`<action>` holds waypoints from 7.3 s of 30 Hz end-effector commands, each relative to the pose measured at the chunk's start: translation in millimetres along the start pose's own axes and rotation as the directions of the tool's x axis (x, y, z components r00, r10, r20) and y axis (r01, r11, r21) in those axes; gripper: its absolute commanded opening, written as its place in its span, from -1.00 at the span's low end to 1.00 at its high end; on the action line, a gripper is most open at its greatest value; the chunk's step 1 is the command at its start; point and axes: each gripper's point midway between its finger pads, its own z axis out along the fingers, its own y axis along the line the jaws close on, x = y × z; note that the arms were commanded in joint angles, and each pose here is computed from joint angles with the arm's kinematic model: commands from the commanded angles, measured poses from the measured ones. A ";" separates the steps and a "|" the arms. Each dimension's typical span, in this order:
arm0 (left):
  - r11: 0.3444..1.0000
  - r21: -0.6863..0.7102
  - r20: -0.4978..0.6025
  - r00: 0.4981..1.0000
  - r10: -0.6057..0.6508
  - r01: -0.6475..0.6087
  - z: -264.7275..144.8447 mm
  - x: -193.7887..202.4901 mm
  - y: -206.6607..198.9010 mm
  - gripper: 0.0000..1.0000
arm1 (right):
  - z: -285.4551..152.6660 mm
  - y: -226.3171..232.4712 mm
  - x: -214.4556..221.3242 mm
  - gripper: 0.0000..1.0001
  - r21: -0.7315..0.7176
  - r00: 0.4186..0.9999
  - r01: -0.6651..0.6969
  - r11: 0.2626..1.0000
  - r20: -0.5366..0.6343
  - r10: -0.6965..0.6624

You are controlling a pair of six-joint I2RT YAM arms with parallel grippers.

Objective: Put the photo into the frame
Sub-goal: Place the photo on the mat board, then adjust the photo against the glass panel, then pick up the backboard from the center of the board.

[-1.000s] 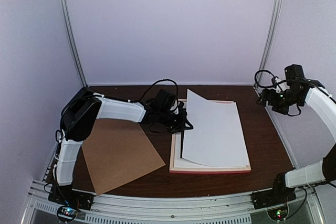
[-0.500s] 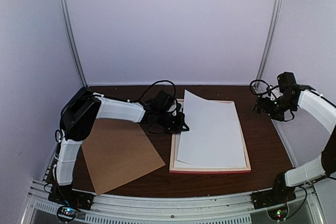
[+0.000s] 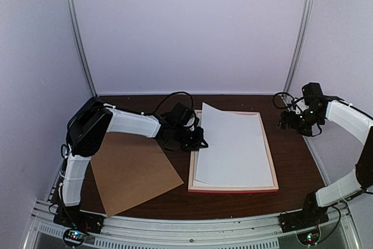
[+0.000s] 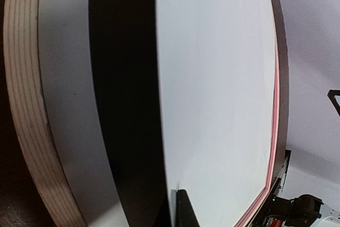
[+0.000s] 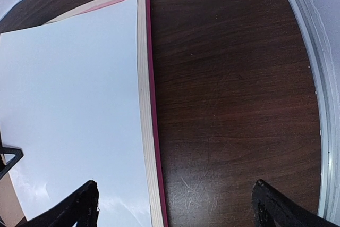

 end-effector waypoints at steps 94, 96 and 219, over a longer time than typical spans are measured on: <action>0.936 -0.279 0.117 0.960 0.254 -0.214 -66.7 -18.2 12.8 0.22 | 50.5 46.9 18.8 0.99 -0.010 0.990 0.134 0.991 -0.054 -0.134; 0.924 -0.302 0.111 0.955 0.277 -0.233 -71.0 -21.7 17.7 0.23 | 57.2 47.5 22.6 0.99 -0.006 0.988 0.137 0.991 -0.069 -0.137; 0.825 -0.368 0.299 0.894 -0.333 0.430 -300.0 100.7 270.2 0.67 | 143.1 443.5 236.6 0.91 -0.554 0.717 0.492 0.672 -0.180 -0.674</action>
